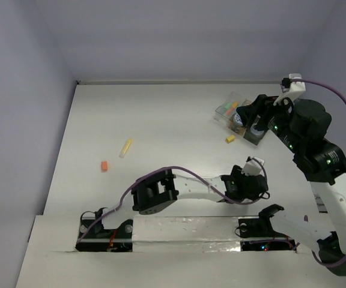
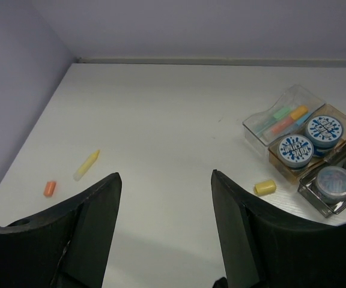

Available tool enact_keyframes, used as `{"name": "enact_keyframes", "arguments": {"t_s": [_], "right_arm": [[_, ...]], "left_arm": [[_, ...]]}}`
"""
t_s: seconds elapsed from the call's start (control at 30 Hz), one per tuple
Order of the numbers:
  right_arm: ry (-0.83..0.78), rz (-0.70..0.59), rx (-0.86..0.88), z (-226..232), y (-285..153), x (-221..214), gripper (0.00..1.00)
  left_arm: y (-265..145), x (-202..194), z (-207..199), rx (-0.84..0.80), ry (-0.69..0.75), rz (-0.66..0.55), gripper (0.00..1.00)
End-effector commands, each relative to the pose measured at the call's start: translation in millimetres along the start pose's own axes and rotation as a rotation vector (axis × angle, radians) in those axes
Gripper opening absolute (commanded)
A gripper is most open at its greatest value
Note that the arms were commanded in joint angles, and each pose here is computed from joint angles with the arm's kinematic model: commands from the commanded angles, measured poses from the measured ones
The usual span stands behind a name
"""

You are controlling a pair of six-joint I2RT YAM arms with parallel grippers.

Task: Sort the stationery into containers
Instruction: Pick up the pen from the center of the board.

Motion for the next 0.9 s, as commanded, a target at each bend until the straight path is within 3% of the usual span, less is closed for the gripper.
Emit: {"name": "enact_keyframes", "arguments": {"t_s": [0.0, 0.33, 0.43, 0.47, 0.5, 0.6, 0.7, 0.87], "right_arm": [[-0.012, -0.005, 0.064, 8, -5, -2, 0.67], [-0.012, -0.007, 0.102, 11, -13, -7, 0.67], [-0.013, -0.004, 0.097, 9, -14, -9, 0.67], [-0.012, -0.002, 0.095, 8, -14, -10, 0.67], [-0.012, 0.003, 0.094, 7, -13, -12, 0.67], [-0.010, 0.018, 0.093, 4, -11, -20, 0.67], [-0.006, 0.046, 0.077, -2, -4, -33, 0.67], [0.019, 0.107, 0.096, -5, 14, -59, 0.69]], "left_arm": [[-9, 6, 8, 0.115, 0.018, -0.002, 0.67], [9, -38, 18, 0.211, 0.050, 0.067, 0.46], [15, -48, 21, 0.228, 0.071, 0.085, 0.27], [17, -47, 27, 0.239, 0.063, 0.089, 0.27], [16, -49, 31, 0.248, 0.064, 0.089, 0.20], [11, -67, 74, 0.328, 0.059, 0.106, 0.10], [-9, -57, 111, 0.382, -0.012, 0.075, 0.03], [-56, -68, 181, 0.453, -0.094, 0.040, 0.00]]}}
Point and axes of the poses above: each gripper's point midway between its finger pads, its own y axis out along the fingers, its own z axis along the line the jaws close on, x = y × z, the point moved 1 cm from there along -y, back along the fingers, and after that the axes turned 12 degrees about y, right-handed, at the moved point
